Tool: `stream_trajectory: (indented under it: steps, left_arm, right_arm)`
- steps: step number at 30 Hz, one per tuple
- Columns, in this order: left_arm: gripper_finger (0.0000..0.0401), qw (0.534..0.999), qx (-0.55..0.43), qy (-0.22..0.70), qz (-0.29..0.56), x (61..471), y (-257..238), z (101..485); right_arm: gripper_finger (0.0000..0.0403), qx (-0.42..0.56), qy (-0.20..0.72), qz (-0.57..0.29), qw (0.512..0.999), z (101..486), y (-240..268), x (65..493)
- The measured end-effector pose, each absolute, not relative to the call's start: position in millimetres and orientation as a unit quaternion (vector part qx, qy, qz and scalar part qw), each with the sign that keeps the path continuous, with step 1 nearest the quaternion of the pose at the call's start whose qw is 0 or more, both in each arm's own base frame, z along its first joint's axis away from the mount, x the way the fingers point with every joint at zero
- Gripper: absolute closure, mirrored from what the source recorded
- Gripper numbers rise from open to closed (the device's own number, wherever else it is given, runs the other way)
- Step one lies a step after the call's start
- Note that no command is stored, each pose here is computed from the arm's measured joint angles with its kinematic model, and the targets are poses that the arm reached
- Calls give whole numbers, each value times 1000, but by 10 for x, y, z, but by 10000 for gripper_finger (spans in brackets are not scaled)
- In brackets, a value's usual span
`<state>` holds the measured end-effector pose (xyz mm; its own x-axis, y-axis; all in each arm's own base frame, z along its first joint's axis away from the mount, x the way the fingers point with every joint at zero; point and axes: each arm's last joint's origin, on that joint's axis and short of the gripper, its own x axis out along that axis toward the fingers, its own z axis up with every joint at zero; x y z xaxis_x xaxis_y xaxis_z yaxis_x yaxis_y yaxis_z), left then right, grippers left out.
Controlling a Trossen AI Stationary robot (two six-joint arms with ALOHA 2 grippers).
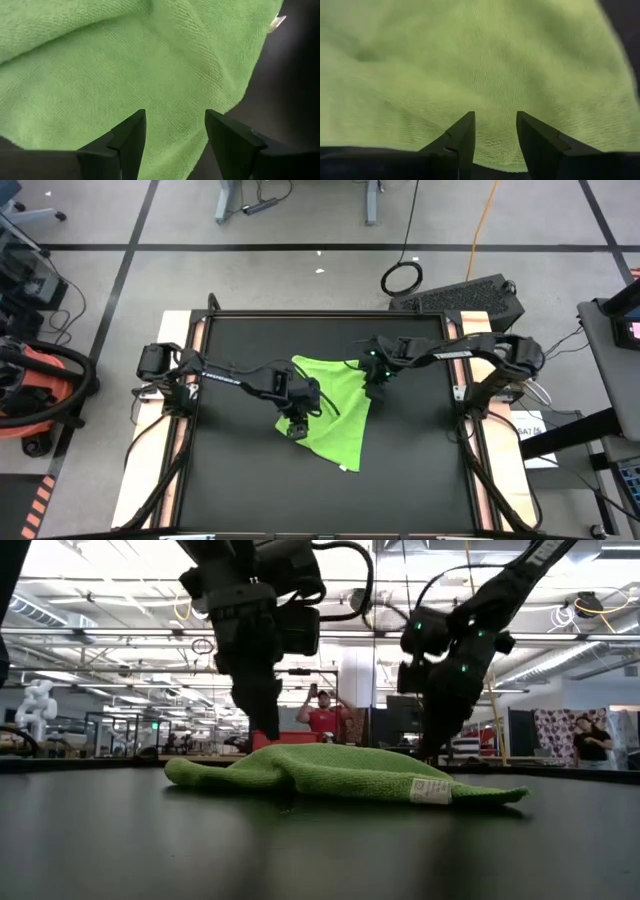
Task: Roll towel
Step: Fold the green microfiber cloth
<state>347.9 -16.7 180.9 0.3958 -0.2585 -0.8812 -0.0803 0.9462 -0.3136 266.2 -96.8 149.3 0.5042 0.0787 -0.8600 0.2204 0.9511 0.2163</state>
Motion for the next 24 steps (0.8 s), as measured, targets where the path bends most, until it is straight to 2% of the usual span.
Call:
stream_trajectory:
  steps: [10, 24]
  left_arm:
    - [194, 789, -142, 596, -49, 3543, -158, 1413]
    - [194, 736, -82, 671, -30, 3331, 136, 1410]
  right_arm:
    - [268, 183, 532, -52, 825, 1315, -975, 2669]
    - [268, 309, 582, -115, 744, 1385, -680, 2557]
